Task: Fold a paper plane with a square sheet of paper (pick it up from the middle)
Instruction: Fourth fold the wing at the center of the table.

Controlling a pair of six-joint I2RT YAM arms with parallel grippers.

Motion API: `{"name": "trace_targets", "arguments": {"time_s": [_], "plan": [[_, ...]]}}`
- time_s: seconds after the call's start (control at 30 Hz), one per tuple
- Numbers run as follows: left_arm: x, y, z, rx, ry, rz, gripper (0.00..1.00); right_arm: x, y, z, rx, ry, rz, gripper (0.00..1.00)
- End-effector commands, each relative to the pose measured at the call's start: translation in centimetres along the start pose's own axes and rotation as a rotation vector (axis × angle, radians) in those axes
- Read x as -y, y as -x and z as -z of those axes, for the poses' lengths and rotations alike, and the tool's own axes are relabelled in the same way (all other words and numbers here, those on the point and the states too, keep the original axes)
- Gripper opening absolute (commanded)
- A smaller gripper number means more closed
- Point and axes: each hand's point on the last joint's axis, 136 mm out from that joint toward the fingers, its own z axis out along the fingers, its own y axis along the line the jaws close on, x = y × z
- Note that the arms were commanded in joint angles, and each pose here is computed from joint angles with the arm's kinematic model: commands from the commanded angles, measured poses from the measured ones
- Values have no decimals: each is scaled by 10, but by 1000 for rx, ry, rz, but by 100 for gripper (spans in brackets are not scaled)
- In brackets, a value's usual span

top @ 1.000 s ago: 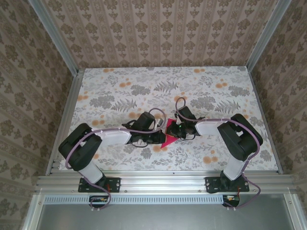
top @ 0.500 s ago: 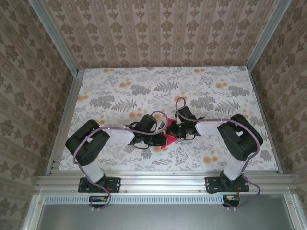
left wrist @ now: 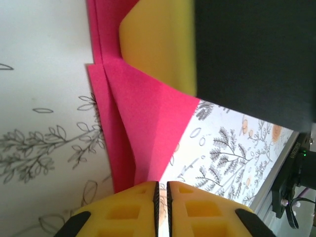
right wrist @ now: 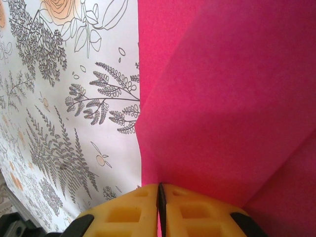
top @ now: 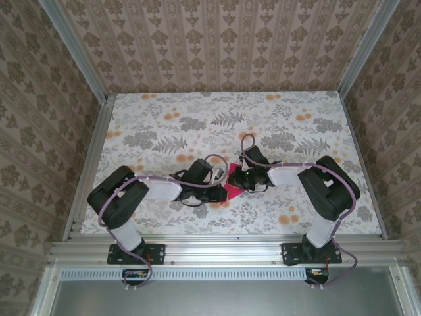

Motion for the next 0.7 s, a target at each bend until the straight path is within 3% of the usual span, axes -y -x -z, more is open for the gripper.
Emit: {"name": "trace_targets", "arguments": {"time_s": [0.0,0.2,0.67], "plan": [[16,8,18,20,-7,-40,17,42,-17,-11,-54,-140,-47,12],[29,2,20,-18,-29,-73,17,41,-16,-11,-51,-138,-48,12],[-17,-18,2,-85,101,-58,13,44,-17,-12,-57,-146,-48,12]]}}
